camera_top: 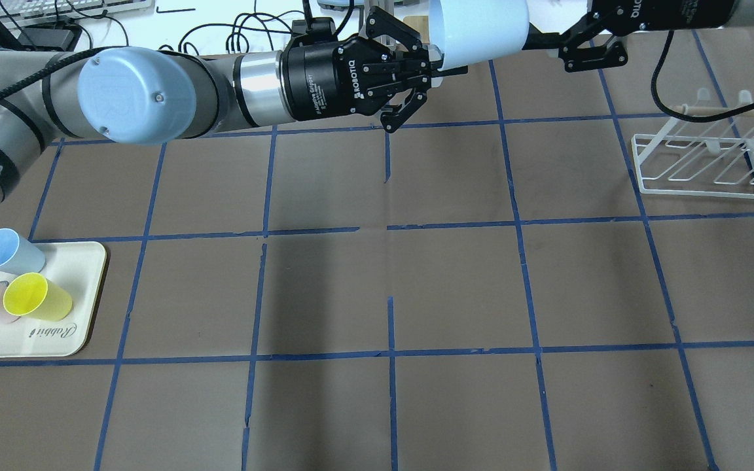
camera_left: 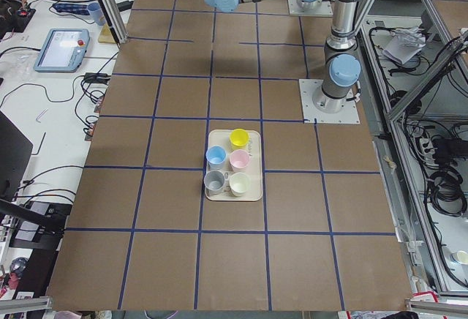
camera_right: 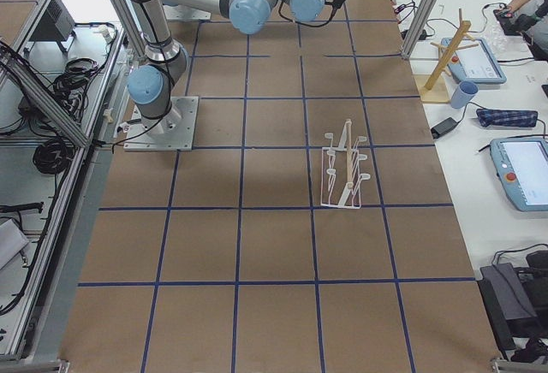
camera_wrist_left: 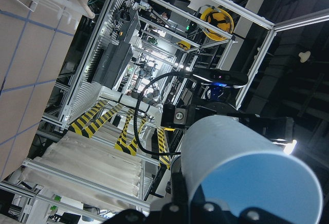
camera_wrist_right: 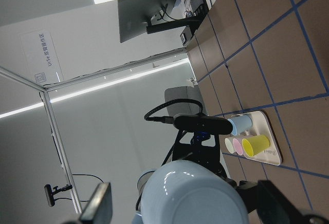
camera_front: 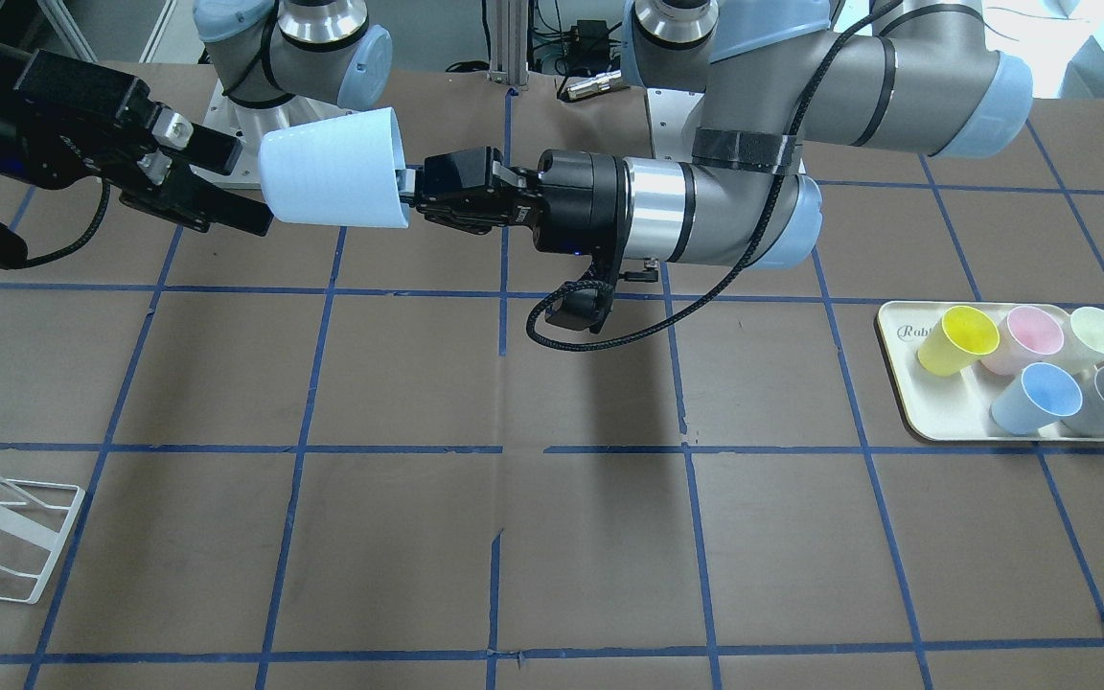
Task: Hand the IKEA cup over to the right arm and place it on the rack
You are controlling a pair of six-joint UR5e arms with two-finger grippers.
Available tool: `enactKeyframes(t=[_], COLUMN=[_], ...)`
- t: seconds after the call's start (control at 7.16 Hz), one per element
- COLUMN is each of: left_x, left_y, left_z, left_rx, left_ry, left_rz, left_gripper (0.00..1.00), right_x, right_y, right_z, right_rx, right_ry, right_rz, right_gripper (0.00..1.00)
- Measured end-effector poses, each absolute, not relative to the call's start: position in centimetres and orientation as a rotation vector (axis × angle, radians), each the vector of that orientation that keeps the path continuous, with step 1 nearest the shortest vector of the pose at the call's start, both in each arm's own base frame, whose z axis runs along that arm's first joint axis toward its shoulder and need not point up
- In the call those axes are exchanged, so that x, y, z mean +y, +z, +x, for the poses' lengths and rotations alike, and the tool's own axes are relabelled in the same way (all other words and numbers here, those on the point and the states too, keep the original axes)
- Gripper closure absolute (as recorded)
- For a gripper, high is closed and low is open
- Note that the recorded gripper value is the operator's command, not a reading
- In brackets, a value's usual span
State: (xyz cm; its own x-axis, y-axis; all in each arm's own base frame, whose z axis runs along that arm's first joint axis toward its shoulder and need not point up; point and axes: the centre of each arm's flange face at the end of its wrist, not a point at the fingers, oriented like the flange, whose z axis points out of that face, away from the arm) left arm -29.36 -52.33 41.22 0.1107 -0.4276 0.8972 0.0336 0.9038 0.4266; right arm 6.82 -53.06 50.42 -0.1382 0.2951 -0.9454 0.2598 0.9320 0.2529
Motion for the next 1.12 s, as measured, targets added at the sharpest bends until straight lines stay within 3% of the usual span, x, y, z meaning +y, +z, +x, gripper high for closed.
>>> enactKeyframes(t=[0.28, 0.42, 0.56, 0.7, 0.84, 1.12], left_x=[-52.33, -52.35, -52.39, -52.40, -52.41, -52.43], left_y=[41.07, 40.97, 40.87, 40.85, 40.87, 40.84], left_z=[-29.68, -29.78, -29.82, -29.85, -29.85, -29.85], left_rx=[-1.417, -1.416, -1.416, -1.416, -1.416, -1.415], left_ry=[-0.350, -0.351, -0.352, -0.352, -0.351, -0.351], left_rz=[0.340, 0.341, 0.342, 0.341, 0.341, 0.341], left_gripper=[1.00, 1.00, 1.00, 1.00, 1.00, 1.00], right_x=[-52.85, -52.77, -52.75, -52.72, -52.72, -52.81], right_y=[50.45, 50.54, 50.53, 50.52, 50.50, 50.39], right_z=[7.30, 7.39, 7.42, 7.44, 7.44, 7.41], right_rx=[1.728, 1.728, 1.730, 1.732, 1.733, 1.735], right_ry=[0.041, 0.041, 0.040, 0.038, 0.036, 0.035], right_rz=[0.419, 0.417, 0.416, 0.412, 0.408, 0.407], right_gripper=[0.00, 0.05, 0.19, 0.41, 0.48, 0.52])
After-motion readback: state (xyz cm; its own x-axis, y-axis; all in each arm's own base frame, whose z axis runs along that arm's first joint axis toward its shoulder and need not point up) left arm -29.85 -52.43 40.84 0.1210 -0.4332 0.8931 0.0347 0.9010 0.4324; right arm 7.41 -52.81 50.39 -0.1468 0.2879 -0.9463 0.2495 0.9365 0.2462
